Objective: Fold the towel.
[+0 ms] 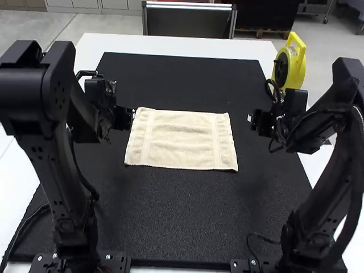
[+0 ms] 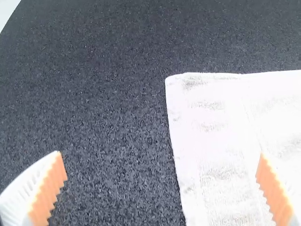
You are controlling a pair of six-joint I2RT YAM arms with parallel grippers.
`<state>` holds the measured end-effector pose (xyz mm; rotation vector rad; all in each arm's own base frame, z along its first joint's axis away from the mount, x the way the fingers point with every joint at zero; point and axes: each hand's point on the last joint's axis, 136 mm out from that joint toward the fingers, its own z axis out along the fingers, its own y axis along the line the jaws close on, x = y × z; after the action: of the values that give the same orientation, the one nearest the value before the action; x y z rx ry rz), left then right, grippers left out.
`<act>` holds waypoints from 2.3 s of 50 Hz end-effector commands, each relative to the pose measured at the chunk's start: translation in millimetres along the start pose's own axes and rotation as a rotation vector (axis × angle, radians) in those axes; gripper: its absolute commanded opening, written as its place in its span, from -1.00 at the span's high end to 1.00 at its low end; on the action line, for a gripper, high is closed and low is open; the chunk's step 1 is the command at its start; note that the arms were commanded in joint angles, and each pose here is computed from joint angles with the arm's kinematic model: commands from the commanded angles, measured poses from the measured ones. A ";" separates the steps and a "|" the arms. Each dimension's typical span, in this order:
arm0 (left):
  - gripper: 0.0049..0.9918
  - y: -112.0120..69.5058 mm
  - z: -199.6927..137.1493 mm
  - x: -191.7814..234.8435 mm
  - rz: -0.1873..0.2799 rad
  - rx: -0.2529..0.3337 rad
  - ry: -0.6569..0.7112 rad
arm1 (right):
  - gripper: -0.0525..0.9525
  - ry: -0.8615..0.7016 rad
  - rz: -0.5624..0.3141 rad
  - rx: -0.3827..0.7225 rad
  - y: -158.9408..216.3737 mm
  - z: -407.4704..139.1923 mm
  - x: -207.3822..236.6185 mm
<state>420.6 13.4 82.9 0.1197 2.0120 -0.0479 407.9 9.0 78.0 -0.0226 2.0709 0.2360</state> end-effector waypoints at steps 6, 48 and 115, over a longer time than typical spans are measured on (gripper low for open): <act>-0.93 3.4 22.7 -14.2 -0.015 0.021 -0.019 | -0.90 -0.041 -0.047 -0.055 24.4 21.2 -15.9; -0.91 -0.8 82.8 -13.1 -0.014 0.112 0.021 | -0.89 0.038 -0.003 -0.177 49.8 91.3 3.6; -0.92 -2.2 128.5 1.4 0.004 0.155 0.131 | -0.91 0.181 -0.091 -0.230 66.7 162.0 12.2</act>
<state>525.5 6.3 19.4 0.1933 2.1635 -0.1833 527.1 93.5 -6.3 -0.2535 2.2320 0.4093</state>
